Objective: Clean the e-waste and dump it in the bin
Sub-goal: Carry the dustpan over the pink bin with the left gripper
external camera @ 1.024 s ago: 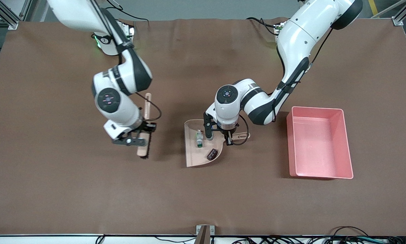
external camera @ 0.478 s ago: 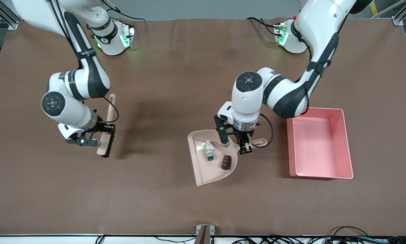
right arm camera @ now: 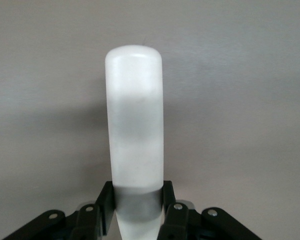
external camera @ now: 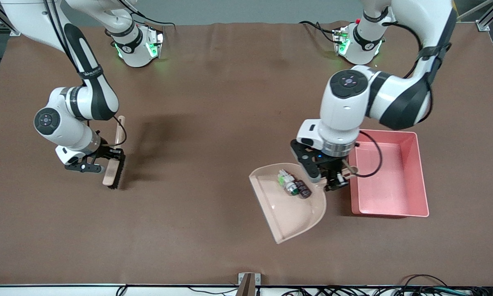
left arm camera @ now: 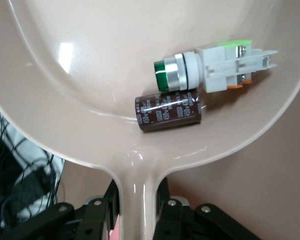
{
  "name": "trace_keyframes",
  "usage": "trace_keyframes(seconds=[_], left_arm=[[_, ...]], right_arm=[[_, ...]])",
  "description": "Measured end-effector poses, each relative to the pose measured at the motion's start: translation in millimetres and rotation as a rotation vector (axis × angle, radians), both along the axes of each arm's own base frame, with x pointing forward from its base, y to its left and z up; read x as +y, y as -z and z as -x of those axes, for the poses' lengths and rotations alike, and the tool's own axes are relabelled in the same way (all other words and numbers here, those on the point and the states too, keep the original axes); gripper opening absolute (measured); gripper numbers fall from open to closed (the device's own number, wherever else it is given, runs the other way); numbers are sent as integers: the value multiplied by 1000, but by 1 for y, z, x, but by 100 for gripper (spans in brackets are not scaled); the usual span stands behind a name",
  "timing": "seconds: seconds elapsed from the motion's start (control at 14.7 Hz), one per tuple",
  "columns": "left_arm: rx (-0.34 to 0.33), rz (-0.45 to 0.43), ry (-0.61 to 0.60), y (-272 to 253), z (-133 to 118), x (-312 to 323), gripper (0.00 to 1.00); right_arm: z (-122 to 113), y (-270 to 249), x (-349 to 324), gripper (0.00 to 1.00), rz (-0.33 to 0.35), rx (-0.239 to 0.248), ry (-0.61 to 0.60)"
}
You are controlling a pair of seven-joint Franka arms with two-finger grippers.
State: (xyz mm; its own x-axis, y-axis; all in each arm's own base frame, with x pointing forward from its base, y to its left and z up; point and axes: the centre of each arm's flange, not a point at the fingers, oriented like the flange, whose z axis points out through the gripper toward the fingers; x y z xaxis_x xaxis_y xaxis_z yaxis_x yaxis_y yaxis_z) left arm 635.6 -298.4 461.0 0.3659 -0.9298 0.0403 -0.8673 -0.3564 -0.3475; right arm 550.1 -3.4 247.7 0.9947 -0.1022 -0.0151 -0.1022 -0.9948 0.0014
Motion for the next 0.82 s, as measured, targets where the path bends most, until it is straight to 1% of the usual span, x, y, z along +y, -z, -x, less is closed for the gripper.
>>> trace_keyframes(seconds=[0.14,0.34,0.61,0.82], left_arm=[[27,11,-10,-16,-10,39,33],[64,34,-15,-28,-30,115,33],[141,-11,-23,-18,-40,193,33],[176,-53,57,-12,-45,251,33]], right_arm=[[9,11,-12,42,1,-11,7],[21,23,-11,42,1,3,3],[25,30,-9,42,0,18,-1],[26,33,-8,42,0,24,-2]])
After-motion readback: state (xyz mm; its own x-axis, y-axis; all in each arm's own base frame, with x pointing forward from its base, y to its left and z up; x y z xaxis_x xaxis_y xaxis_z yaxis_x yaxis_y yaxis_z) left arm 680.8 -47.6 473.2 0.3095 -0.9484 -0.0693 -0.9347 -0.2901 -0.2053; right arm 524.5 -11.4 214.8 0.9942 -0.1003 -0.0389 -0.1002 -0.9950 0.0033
